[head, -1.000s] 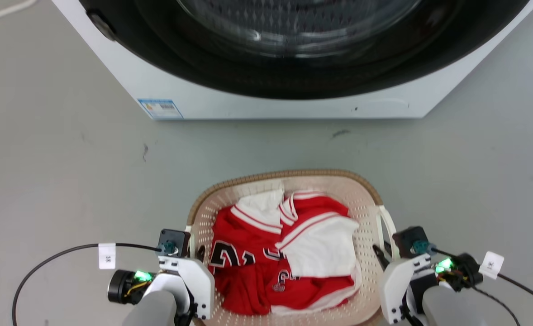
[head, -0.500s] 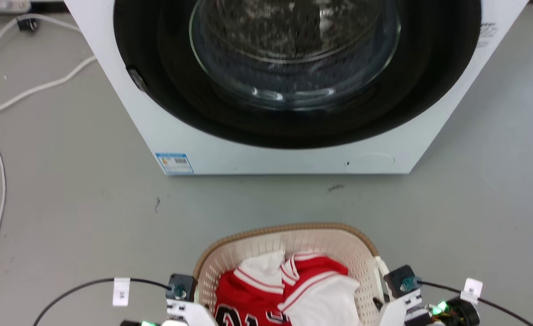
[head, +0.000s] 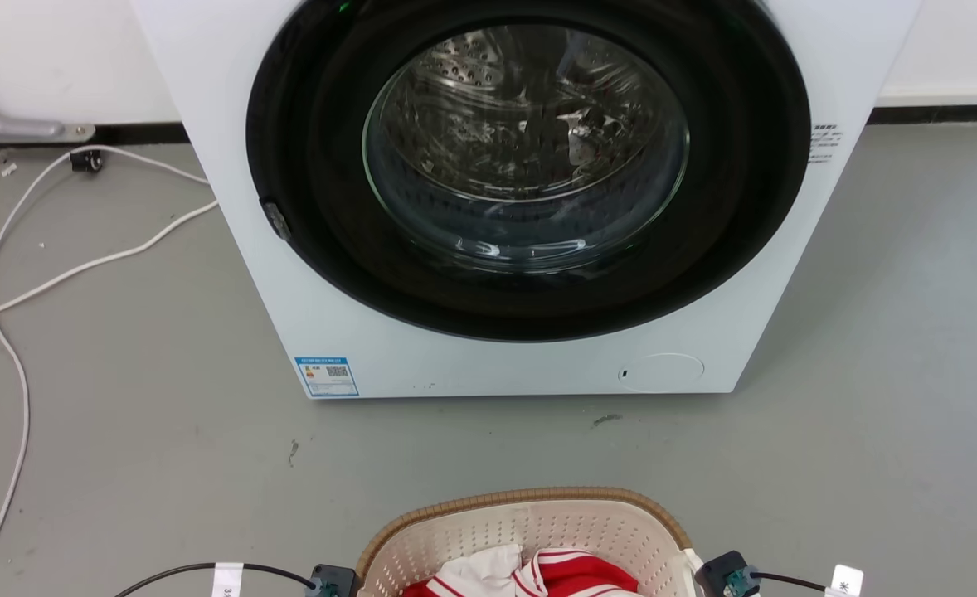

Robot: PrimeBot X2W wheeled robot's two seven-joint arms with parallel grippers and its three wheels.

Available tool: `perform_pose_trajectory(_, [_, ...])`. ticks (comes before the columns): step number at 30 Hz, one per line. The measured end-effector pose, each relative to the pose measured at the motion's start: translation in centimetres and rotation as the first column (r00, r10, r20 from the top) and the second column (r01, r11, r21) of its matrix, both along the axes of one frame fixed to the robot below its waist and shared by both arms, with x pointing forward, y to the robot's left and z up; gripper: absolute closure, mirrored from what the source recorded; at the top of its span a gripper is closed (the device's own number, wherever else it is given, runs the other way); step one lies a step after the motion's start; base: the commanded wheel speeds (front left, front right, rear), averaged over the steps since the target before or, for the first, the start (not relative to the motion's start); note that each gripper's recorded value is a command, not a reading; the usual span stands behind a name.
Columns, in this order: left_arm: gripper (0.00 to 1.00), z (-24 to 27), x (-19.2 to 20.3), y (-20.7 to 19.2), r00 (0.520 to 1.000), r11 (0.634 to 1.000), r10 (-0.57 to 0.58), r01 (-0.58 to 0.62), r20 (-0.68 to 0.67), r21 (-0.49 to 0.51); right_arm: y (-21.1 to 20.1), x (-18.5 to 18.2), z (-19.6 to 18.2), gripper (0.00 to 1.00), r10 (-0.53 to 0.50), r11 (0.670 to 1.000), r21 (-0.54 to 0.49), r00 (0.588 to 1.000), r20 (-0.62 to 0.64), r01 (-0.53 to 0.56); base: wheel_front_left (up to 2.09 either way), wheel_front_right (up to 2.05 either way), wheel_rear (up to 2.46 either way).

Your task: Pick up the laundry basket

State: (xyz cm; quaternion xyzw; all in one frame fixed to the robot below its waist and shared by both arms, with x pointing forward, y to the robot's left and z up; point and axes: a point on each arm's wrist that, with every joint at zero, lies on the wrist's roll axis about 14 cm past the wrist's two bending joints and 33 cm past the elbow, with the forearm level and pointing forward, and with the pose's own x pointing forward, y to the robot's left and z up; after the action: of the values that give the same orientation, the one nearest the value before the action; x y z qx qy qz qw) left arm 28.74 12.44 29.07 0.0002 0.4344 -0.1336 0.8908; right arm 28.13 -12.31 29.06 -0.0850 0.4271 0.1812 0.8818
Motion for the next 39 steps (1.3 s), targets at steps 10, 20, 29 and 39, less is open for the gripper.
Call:
perform_pose_trajectory(10, [1.00, 0.41, 0.00, 0.16, 1.000, 1.000, -0.013, 0.013, -0.012, 0.009, 0.05, -0.29, 0.37, 1.00, 0.000, 1.000, -0.005, 1.000, -0.008, 0.000, 0.00, 0.00, 0.00])
perform_pose_trajectory(20, [1.00, 0.41, -0.25, 0.37, 1.000, 1.000, -0.007, 0.007, -0.029, 0.006, 0.31, -0.62, 0.28, 1.00, 0.006, 1.000, -0.005, 1.000, -0.028, -0.006, 0.00, 0.00, 0.00])
perform_pose_trajectory(29, [1.00, 0.43, -0.05, 0.26, 0.999, 1.000, -0.020, 0.020, -0.032, 0.008, 0.40, -0.56, 0.26, 1.00, 0.007, 1.000, -0.003, 0.999, -0.035, -0.007, 0.00, 0.00, 0.00])
perform_pose_trajectory(39, [1.00, 0.48, 0.01, 0.26, 0.999, 1.000, -0.024, 0.024, -0.033, 0.007, 0.42, -0.58, 0.29, 1.00, 0.009, 1.000, -0.004, 0.999, -0.037, -0.009, 0.00, 0.00, 0.00])
